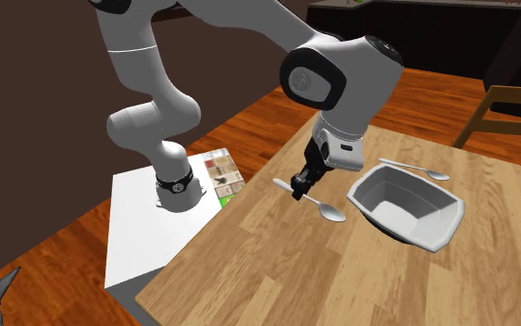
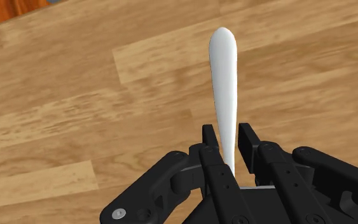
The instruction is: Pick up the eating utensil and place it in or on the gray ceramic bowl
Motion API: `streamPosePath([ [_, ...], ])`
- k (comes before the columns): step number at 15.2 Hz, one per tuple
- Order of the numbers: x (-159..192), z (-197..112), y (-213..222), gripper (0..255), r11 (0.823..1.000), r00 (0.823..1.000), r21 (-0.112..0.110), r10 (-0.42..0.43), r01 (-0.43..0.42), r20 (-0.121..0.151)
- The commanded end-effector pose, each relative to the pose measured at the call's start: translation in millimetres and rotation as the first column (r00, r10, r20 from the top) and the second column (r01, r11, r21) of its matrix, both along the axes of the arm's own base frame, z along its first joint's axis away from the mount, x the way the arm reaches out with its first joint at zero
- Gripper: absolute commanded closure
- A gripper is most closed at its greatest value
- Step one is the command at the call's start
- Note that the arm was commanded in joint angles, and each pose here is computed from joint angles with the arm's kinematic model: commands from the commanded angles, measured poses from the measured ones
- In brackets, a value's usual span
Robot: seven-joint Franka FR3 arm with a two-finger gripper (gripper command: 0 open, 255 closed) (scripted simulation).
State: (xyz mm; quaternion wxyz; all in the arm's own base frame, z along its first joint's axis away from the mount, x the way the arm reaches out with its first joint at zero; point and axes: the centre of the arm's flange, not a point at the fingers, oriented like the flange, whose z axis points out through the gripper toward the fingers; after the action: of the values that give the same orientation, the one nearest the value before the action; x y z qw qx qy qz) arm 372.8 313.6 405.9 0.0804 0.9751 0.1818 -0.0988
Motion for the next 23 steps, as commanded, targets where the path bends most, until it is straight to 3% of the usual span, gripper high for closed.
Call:
streamPosePath([
  [1,-0.3,11.6,0.6,255,1.0,1.0,0.0,0.0,0.0,0.0],
  [15,-0.3,83.7,0.6,255,1.0,1.0,0.0,0.0,0.0,0.0],
  [23,46.7,89.6,95.0,255,1.0,1.0,0.0,0.0,0.0,0.0],
])
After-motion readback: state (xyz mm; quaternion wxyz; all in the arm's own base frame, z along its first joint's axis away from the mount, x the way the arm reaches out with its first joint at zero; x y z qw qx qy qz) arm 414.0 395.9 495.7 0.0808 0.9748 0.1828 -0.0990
